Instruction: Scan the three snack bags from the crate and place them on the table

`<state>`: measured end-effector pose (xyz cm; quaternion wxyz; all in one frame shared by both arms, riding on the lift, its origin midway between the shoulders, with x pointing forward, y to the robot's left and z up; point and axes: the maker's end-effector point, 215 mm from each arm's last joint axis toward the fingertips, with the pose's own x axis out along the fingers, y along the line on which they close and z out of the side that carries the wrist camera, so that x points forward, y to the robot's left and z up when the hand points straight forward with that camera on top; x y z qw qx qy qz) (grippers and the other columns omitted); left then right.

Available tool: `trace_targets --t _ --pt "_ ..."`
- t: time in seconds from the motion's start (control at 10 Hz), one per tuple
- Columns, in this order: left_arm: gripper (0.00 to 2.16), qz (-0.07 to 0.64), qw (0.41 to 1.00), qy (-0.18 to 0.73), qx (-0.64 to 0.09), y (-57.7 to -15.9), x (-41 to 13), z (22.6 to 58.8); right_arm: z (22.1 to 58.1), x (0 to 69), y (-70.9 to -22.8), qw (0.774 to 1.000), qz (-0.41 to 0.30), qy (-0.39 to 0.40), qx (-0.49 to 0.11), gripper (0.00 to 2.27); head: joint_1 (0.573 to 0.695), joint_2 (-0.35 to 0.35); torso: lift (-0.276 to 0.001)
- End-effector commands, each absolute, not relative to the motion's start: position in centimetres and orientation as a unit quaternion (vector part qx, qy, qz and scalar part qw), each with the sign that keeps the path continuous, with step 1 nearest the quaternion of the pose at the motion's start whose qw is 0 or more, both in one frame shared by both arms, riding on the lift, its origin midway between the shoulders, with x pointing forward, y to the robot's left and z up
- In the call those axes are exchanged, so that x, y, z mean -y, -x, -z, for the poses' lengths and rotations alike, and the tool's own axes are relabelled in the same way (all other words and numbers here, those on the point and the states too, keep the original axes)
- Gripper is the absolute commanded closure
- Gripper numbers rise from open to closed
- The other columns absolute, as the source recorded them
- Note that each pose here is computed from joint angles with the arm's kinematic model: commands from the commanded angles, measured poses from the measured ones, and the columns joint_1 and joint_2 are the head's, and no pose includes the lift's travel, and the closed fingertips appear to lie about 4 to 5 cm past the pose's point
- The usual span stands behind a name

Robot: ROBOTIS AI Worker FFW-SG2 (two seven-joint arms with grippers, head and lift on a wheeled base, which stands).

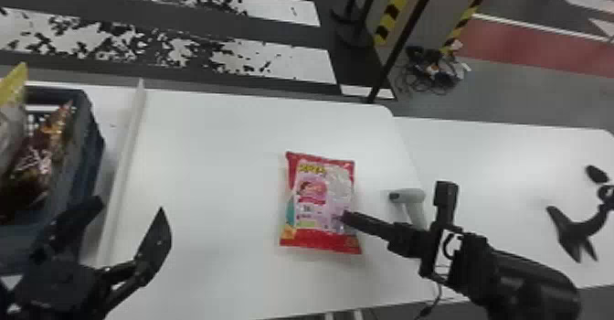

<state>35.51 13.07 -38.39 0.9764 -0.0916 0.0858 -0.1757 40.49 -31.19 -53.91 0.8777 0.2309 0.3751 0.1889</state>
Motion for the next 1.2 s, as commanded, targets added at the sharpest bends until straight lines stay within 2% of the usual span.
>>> trace_targets --t 0.0,0.3,1.1 --pt "0.02 0.176 0.976 0.091 -0.087 -35.6 -13.2 38.6 54.0 31.4 -40.6 0.879 -0.188 -0.226 -0.375 2.25 0.695 -0.268 -0.062" --pt "0.02 0.174 0.977 0.092 -0.086 -35.7 -13.3 38.5 53.2 31.5 -40.8 0.881 -0.191 -0.23 -0.367 2.25 0.695 -0.267 -0.062" --pt "0.02 0.177 0.976 0.093 -0.089 -35.1 -12.7 38.5 43.9 33.7 -40.7 0.88 -0.204 -0.316 -0.291 2.25 0.695 -0.294 -0.062"
